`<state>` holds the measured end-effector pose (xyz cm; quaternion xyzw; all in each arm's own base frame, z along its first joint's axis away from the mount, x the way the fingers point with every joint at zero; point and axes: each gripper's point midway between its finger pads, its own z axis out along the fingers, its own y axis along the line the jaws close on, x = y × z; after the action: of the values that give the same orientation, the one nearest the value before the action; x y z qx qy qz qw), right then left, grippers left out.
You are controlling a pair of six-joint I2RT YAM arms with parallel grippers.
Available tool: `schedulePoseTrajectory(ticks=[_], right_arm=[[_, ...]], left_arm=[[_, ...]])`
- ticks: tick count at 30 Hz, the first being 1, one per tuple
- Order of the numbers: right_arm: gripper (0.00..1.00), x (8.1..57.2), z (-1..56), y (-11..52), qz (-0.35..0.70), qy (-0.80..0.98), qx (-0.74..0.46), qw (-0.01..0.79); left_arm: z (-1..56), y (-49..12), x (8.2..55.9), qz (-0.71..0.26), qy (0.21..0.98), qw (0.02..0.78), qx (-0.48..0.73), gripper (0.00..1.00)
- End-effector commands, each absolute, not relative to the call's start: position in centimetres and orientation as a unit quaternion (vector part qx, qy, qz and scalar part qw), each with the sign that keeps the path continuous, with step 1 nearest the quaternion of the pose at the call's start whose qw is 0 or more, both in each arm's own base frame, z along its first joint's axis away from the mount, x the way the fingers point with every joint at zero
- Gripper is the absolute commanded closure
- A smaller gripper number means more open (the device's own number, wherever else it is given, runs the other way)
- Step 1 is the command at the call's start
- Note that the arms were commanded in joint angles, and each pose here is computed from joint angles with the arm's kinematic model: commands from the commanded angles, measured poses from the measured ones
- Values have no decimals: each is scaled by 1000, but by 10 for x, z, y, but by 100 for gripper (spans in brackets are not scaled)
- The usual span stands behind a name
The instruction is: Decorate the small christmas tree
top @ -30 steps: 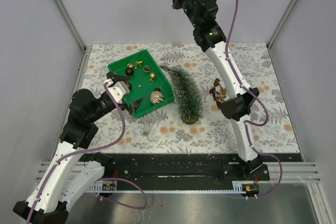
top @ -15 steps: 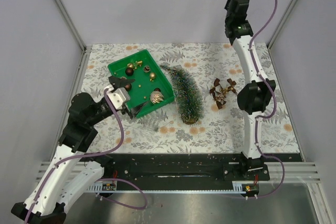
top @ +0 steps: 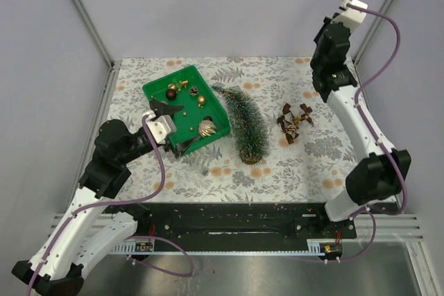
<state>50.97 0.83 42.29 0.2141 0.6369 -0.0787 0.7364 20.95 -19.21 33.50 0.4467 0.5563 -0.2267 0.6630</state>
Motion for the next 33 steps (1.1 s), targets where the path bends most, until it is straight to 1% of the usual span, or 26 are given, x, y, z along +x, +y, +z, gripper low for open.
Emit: schedulePoseTrajectory(ticks=[1,4,5,10,14,17,21,25,29,33], right_arm=[[100,476,416,-8,-95,615,238,745],[100,442,395,-15,-129,623,228,737],[100,429,380,-19,-140,629,233,728],[100,378,350,-33,-183,657,222,696],[100,348,336,-36,-193,669,217,684],[100,324,335,-24,-187,677,208,681],[100,288,330,-3,-130,698,196,676],[100,263,332,37,25,719,136,681],[100,229,340,91,189,711,22,676],[100,203,350,126,279,706,-60,648]], left_arm=[[370,-195,201,-228,529,685,446,1],[378,-198,196,-235,523,686,447,1],[378,-199,195,-237,521,686,448,1],[383,-204,191,-246,519,685,448,1],[385,-211,182,-270,518,676,449,2],[384,-220,174,-289,514,665,459,2],[384,-231,170,-305,518,654,459,2],[390,-241,170,-352,549,632,420,1],[387,-258,154,-402,545,606,418,1],[385,-275,144,-429,537,585,430,2]])
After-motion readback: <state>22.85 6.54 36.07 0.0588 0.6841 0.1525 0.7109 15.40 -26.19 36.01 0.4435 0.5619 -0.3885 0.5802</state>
